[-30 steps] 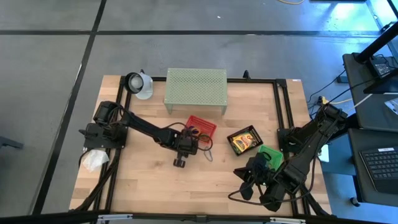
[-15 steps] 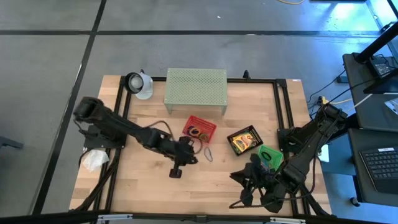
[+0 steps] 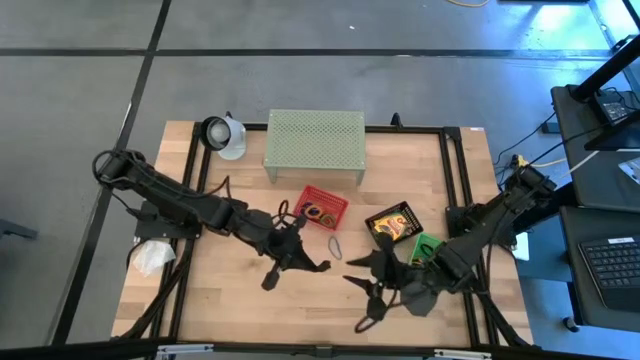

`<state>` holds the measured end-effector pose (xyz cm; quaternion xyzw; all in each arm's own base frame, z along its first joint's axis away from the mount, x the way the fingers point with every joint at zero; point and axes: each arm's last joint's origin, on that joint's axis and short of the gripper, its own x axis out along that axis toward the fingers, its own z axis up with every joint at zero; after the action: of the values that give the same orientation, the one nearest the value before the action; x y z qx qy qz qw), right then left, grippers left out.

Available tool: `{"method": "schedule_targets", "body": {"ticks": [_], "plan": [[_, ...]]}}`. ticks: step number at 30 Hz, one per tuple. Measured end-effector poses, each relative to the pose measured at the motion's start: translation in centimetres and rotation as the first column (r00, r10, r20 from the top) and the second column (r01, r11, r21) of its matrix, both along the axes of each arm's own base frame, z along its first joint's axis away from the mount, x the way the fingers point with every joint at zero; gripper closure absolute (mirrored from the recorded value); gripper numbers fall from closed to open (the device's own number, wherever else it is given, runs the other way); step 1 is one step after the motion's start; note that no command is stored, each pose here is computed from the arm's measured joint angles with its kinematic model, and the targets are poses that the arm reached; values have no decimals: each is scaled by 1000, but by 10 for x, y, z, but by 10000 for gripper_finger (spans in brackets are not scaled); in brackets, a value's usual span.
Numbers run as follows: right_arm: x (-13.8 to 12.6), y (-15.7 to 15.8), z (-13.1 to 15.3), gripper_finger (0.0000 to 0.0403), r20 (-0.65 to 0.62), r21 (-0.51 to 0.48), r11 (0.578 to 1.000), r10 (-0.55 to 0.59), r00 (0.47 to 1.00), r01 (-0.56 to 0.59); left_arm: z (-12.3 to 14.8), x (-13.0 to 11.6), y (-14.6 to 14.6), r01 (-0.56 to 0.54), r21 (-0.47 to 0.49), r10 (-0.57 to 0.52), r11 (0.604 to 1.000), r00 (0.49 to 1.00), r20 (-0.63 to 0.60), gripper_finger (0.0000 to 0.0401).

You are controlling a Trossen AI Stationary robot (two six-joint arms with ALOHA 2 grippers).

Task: Pick & Place Office Desk Supplies
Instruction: Put the black rubber band into the green bin

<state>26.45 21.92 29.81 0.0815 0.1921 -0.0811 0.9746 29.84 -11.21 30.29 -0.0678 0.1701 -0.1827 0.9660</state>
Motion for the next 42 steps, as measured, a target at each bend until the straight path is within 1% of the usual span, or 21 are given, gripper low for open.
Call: {"method": "schedule_targets", "body": {"ticks": [3,5,9,11,18,21,26,29,31,33,36,37,38,40,42], "plan": [[9,-7,4,209,36,22,999,-24,999,23,3,1,-1,25,-19,-24,1000,999,32,399],[14,-11,6,187,53,42,998,-39,998,37,4,1,-1,29,-22,-29,999,999,36,399],[20,-15,8,167,64,82,997,-20,998,15,4,1,-1,31,-21,-30,999,999,37,400],[25,-15,5,166,65,96,995,-7,998,1,4,1,-1,34,-16,-33,999,999,39,400],[39,-15,-7,181,60,72,997,-10,998,6,5,1,-1,41,-14,-40,999,998,53,400],[42,-17,-7,188,75,86,996,-7,997,0,5,1,-1,42,-14,-41,999,998,52,400],[46,-21,-6,200,87,80,997,-19,996,12,5,1,-1,52,-16,-51,999,997,55,400],[48,-23,-5,216,93,80,997,-22,995,14,5,1,-1,56,-17,-55,998,997,56,400],[48,-24,-5,238,93,81,997,-23,995,16,5,1,-1,56,-17,-55,998,997,59,400],[48,-24,-5,275,94,80,997,-23,995,15,5,1,-1,49,-17,-48,999,997,59,398],[48,-24,-4,361,93,59,998,-9,996,4,6,1,-1,45,-16,-44,999,997,60,389],[49,-24,-4,381,93,45,999,6,996,-11,6,1,-1,40,-16,-39,999,997,61,386],[49,-23,-4,389,95,41,999,10,995,-14,6,2,-1,39,-17,-38,999,997,65,384],[49,-23,-3,393,104,60,998,5,995,-11,7,2,-1,37,-19,-35,999,997,72,382],[49,-23,-3,397,105,55,998,7,994,-12,7,2,-1,37,-20,-36,999,997,74,383]]}}
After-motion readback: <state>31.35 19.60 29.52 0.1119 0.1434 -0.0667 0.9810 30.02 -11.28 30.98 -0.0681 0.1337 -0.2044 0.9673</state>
